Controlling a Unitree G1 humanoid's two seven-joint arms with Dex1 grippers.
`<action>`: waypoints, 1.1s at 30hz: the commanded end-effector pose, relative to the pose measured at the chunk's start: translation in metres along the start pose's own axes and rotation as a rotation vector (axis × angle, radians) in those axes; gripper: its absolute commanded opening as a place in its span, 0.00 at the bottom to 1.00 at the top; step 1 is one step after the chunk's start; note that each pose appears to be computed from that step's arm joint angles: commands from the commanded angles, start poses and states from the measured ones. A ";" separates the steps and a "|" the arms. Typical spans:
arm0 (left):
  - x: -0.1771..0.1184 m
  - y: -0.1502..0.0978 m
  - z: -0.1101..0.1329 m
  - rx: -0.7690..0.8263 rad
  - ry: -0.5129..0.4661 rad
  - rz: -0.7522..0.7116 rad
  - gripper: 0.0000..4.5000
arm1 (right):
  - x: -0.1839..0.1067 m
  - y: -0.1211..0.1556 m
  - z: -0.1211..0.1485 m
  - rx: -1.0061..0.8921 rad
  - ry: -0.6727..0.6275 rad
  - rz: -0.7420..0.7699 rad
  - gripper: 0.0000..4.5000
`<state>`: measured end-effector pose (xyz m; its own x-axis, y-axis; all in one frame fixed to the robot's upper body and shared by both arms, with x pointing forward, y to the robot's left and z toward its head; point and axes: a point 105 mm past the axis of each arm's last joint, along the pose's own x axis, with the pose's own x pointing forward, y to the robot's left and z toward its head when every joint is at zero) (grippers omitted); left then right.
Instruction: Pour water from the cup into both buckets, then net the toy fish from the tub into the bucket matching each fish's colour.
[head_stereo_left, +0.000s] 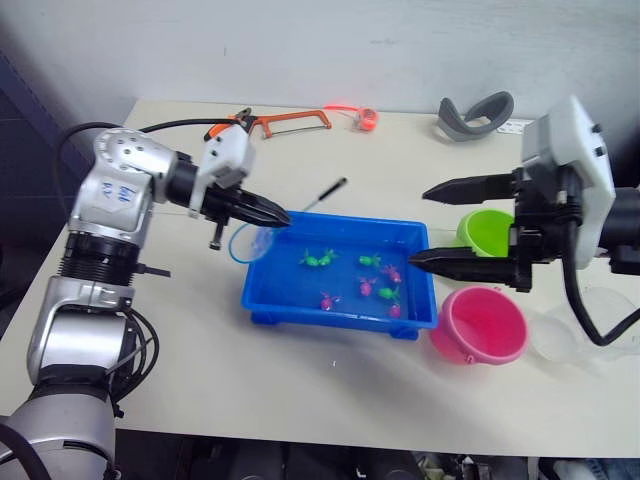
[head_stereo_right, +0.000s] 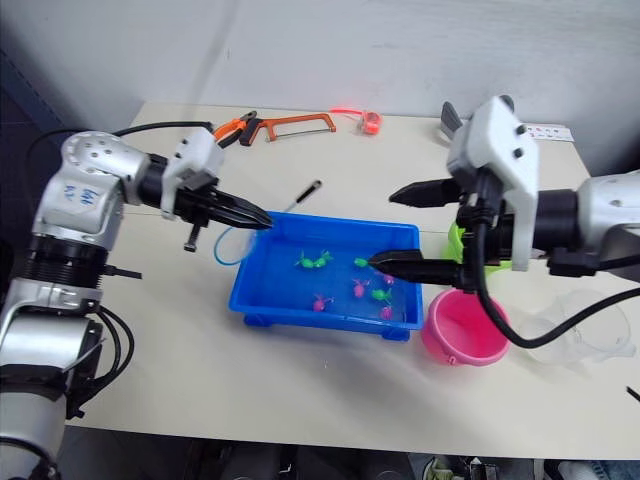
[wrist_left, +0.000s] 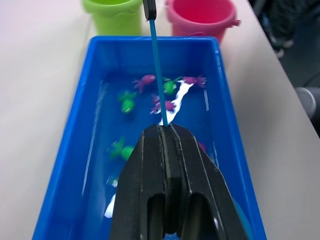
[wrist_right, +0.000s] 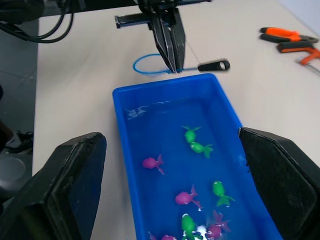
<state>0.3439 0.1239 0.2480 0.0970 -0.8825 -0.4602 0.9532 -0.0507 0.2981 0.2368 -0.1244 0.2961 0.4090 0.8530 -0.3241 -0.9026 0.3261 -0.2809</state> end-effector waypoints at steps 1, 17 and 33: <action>0.022 -0.025 0.024 0.138 -0.007 -0.221 0.01 | 0.018 -0.004 0.003 -0.014 0.018 0.045 1.00; 0.046 -0.041 0.035 0.232 -0.009 -0.355 0.00 | 0.049 0.003 -0.008 -0.062 0.113 0.156 0.74; 0.049 -0.040 0.042 0.211 -0.033 -0.357 0.00 | 0.054 0.006 -0.013 -0.109 0.120 0.180 0.01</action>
<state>0.3126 0.0641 0.2352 -0.1485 -0.8375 -0.5258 0.8922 -0.3428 0.2941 0.2621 -0.0845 0.2600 0.2737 0.8254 -0.4938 -0.9513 0.1565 -0.2657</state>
